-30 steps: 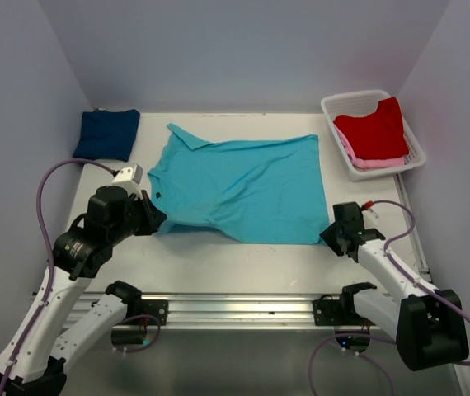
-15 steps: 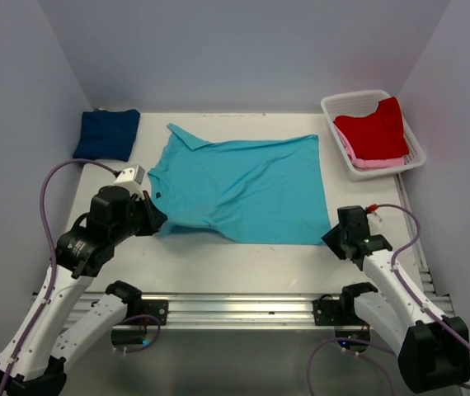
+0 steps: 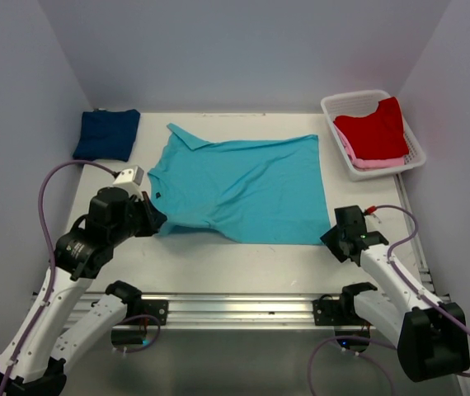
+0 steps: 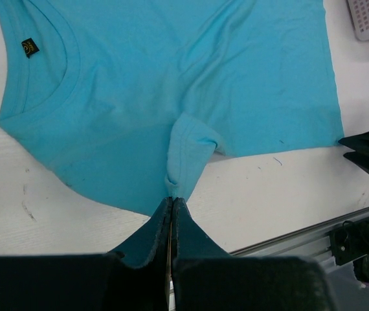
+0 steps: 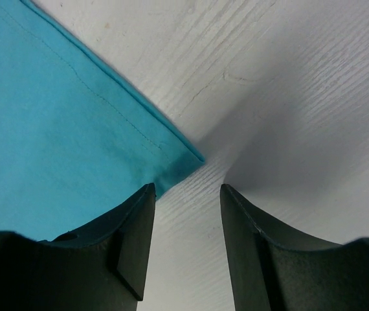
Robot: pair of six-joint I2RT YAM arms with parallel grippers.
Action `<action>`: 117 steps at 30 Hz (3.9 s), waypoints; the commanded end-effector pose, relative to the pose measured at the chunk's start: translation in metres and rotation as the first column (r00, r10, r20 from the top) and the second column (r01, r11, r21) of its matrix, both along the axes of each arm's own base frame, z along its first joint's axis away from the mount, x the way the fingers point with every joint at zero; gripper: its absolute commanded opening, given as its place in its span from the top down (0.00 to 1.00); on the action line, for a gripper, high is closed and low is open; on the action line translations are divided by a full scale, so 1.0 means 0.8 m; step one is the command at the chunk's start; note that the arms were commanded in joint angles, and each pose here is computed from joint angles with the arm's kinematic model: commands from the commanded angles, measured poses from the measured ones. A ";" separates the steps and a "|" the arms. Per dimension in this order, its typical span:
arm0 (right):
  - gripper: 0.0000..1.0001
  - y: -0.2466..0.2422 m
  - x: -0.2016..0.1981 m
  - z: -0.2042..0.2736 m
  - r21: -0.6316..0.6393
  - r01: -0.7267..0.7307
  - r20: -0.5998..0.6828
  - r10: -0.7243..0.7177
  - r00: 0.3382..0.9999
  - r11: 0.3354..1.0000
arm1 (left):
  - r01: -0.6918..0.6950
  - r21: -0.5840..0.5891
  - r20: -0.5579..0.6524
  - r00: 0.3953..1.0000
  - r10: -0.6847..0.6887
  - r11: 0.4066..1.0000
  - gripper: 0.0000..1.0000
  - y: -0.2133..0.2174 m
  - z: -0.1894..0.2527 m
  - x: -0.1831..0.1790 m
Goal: Fold and stack the t-shirts
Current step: Flatten the tshirt out, then fold the tshirt
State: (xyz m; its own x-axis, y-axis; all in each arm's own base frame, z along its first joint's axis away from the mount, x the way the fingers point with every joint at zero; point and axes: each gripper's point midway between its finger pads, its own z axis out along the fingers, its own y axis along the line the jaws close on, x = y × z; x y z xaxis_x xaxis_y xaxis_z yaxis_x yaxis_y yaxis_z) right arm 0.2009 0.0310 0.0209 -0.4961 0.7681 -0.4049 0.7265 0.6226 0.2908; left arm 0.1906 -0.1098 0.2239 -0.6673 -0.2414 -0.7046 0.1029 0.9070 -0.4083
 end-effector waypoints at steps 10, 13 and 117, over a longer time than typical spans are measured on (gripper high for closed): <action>0.54 -0.028 0.014 0.007 -0.069 0.150 0.059 -0.146 0.988 0.986 | 0.000 -0.004 0.030 1.000 0.000 1.000 1.00 -0.001 0.004 0.003; 0.54 -0.028 0.016 0.006 -0.067 0.159 0.059 -0.155 0.986 0.985 | -0.002 -0.006 0.034 0.999 0.002 1.000 1.00 0.000 0.006 0.003; 1.00 -0.014 0.175 0.102 -0.268 -0.136 0.102 0.168 0.980 0.954 | 0.249 0.192 0.077 0.961 -0.267 0.949 1.00 -0.102 -0.049 0.215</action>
State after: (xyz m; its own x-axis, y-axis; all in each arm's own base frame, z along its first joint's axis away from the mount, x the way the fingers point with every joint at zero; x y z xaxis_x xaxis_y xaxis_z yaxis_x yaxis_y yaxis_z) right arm 0.3363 0.0191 0.1000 -0.5583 0.5352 -0.6339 0.5866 0.7950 0.1545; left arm 0.3708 -0.1888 0.1675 -0.6040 0.0546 -0.7951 0.3501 0.9144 -0.2032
